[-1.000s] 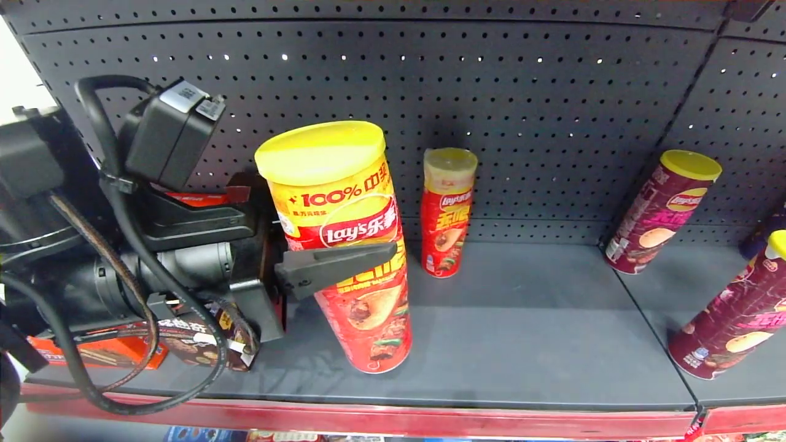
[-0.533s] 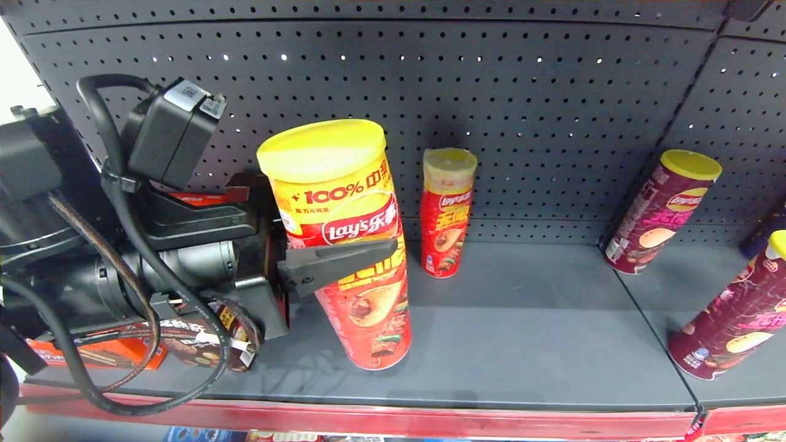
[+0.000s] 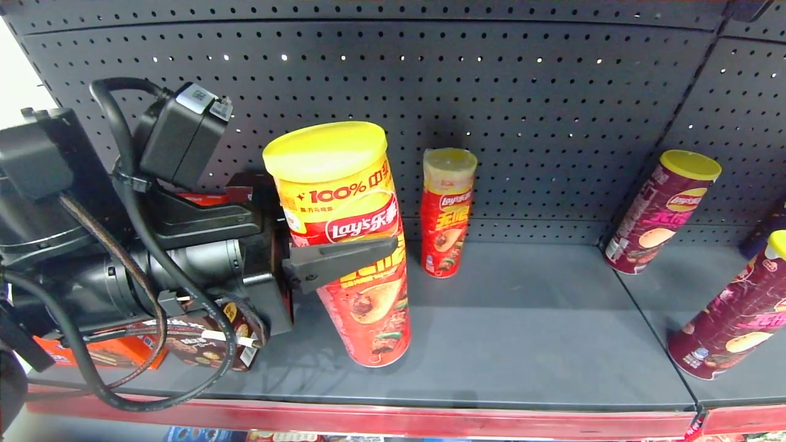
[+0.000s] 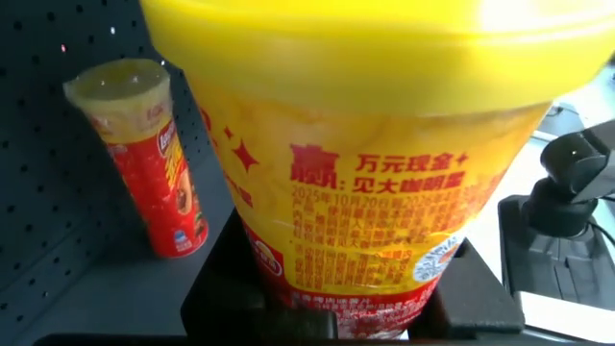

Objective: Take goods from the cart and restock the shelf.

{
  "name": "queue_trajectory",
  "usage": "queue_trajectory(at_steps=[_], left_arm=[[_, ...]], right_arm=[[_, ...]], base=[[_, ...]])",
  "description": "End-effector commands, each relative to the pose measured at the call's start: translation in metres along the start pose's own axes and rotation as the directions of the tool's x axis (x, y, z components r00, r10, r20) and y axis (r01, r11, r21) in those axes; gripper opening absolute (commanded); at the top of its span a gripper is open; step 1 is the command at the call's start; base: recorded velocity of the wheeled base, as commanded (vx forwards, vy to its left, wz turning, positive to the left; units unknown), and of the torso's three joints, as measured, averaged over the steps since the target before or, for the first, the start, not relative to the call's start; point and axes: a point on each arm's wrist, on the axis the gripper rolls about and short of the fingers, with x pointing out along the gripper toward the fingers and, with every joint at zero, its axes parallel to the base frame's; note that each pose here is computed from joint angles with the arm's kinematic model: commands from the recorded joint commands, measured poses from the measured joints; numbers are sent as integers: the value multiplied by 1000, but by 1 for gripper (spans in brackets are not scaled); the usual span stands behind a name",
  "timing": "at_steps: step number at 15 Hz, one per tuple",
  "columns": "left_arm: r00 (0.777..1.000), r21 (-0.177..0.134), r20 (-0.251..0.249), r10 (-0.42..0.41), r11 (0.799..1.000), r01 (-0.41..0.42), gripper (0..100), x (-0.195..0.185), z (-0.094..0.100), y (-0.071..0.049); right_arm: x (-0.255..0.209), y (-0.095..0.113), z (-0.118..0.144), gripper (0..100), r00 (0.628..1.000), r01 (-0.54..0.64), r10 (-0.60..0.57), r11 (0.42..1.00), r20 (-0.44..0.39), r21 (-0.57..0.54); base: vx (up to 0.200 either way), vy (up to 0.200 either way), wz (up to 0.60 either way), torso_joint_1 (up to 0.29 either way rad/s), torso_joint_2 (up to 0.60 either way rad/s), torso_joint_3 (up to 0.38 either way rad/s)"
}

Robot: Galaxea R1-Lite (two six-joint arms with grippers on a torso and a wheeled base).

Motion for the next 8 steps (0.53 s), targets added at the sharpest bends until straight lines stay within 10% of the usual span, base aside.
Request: queue_trajectory(at_steps=[1,8], left_arm=[[1000,-10,-13,0,1000,0,0,2,-5,2],[999,-5,-8,37,999,-37,0,-2,-7,13]], right_arm=[[92,3,33,100,947,-292,287,956,-148,-17],[228,26,17,100,942,-325,319,945,-108,-36]], base=[[0,0,0,0,0,0],[0,0,0,0,0,0]])
